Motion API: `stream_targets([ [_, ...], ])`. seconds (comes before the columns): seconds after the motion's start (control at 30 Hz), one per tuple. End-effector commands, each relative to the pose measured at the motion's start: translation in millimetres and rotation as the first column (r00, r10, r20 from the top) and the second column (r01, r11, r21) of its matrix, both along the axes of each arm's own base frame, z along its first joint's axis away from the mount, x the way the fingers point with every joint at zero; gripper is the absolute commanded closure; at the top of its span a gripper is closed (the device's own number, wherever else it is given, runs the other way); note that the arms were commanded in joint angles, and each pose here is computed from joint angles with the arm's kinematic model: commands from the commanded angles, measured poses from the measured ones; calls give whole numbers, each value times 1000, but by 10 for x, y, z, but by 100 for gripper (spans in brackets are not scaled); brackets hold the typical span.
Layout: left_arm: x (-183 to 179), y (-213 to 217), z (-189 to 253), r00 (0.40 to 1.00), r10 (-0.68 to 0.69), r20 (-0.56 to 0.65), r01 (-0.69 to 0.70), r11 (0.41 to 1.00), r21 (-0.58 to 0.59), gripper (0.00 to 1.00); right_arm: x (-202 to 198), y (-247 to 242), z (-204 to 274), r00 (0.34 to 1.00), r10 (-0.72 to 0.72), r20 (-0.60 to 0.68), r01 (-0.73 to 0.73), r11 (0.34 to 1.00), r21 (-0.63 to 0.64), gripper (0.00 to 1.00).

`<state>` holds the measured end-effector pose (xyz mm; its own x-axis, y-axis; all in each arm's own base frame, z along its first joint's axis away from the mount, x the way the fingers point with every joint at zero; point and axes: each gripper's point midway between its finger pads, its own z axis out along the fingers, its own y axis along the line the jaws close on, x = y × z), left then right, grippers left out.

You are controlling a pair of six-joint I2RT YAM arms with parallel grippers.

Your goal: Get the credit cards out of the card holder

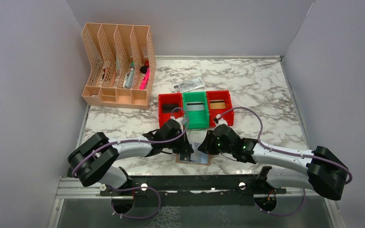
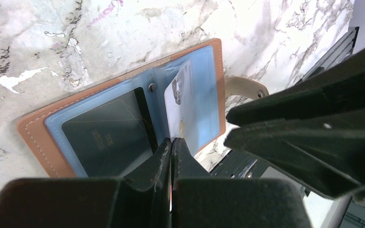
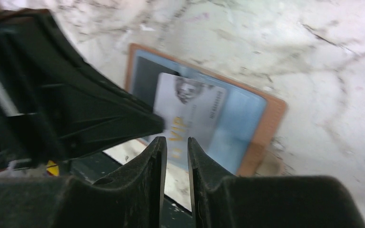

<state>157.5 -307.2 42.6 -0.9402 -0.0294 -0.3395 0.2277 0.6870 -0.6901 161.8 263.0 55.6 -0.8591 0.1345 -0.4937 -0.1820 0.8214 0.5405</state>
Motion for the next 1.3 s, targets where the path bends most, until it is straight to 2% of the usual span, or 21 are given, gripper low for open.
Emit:
stream_targets([
  [0.0, 89, 22, 62, 999, 15, 49, -16, 1000, 14, 94, 28, 251, 265, 994, 90, 65, -96, 990, 102, 71],
  [0.23, 79, -56, 99, 999, -3, 40, 4, 1000, -21, 83, 71, -100, -253, 994, -87, -66, 78, 988, -135, 71],
  [0.63, -13, -187, 80, 998, -65, -6, 64, 995, -82, 75, -146, -291, -607, 974, -154, -165, 129, 980, -153, 71],
  [0.83, 24, -157, 58, 999, -52, 7, 53, 997, -54, 85, -122, -325, -587, 974, -171, -150, 147, 977, -157, 71],
  [1.0, 105, -56, 39, 999, -22, 41, 21, 1000, 23, 94, -96, -368, -582, 974, -185, -130, 162, 972, -169, 71],
  [1.27, 201, 89, 82, 995, 27, 95, -35, 995, 91, 97, -70, -384, -576, 969, -212, -125, 191, 967, -167, 70],
])
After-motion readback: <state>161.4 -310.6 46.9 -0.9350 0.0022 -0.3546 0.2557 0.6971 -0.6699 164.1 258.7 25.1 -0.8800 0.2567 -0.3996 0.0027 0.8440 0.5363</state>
